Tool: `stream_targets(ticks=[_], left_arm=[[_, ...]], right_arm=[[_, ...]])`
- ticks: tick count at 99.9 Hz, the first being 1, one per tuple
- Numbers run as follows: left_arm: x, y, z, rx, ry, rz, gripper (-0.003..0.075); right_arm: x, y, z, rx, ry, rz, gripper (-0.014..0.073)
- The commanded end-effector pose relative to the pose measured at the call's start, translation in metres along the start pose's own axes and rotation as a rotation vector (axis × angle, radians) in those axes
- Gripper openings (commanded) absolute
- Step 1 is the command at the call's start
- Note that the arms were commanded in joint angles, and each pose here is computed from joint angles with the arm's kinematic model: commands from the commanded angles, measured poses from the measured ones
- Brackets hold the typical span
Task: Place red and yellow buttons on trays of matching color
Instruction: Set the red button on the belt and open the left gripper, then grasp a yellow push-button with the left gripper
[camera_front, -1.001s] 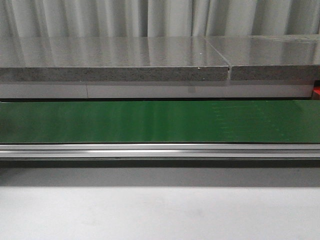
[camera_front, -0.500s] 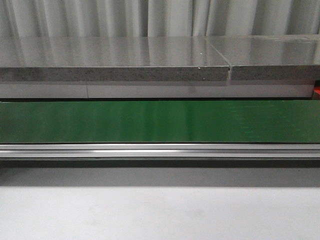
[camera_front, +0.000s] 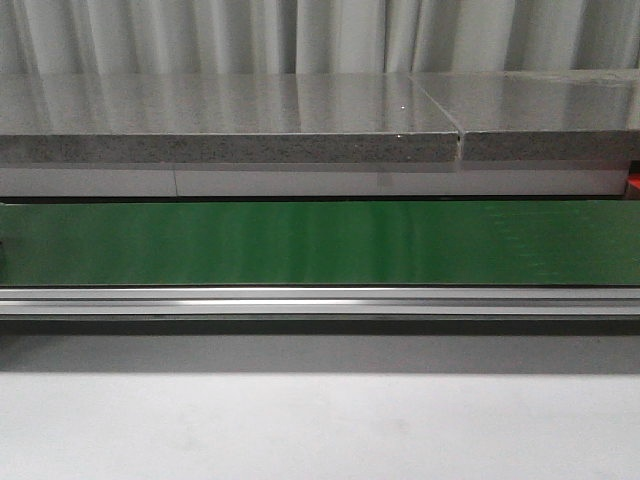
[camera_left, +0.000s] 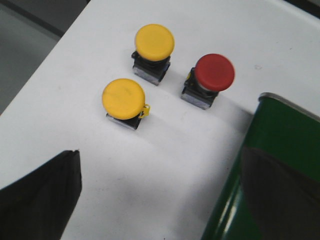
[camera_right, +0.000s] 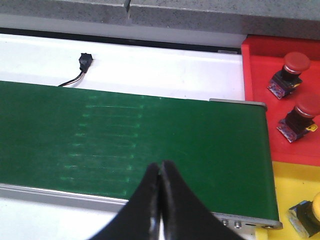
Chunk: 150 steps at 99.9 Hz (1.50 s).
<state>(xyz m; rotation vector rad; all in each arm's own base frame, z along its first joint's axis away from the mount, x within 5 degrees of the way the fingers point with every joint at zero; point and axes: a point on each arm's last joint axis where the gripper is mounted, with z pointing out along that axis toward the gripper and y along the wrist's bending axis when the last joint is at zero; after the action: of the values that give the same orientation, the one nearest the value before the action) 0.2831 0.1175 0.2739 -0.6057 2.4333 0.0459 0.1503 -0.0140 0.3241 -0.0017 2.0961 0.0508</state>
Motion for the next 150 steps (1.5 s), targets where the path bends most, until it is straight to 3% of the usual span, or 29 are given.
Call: stream_targets(ticks=[1, 43, 73, 124, 138, 150], left_arm=[[-0.012, 0.001, 0.001, 0.002, -0.079, -0.026, 0.0631], [-0.019, 0.009, 0.054, -0.025, -0.050, -0.028, 0.0631], [-0.024, 0.032, 0.076, -0.062, -0.073, -0.080, 0.0631], [-0.033, 0.035, 0.108, -0.063, -0.054, -0.087, 0.0624], [-0.032, 0.035, 0.112, -0.064, -0.044, -0.088, 0.0549], [-0.032, 0.035, 0.112, -0.063, -0.044, -0.090, 0.0377]], right_arm=[[-0.012, -0.001, -0.006, 0.018, -0.083, 0.001, -0.0068], [-0.012, -0.001, -0.006, 0.018, -0.083, 0.001, -0.0068], [-0.012, -0.001, -0.006, 0.018, -0.083, 0.001, -0.0068], [-0.012, -0.001, -0.006, 0.018, -0.083, 0.001, -0.0068], [-0.012, -0.001, -0.006, 0.018, -0.083, 0.001, -0.0068], [-0.012, -0.001, -0.006, 0.018, -0.083, 0.001, -0.0068]])
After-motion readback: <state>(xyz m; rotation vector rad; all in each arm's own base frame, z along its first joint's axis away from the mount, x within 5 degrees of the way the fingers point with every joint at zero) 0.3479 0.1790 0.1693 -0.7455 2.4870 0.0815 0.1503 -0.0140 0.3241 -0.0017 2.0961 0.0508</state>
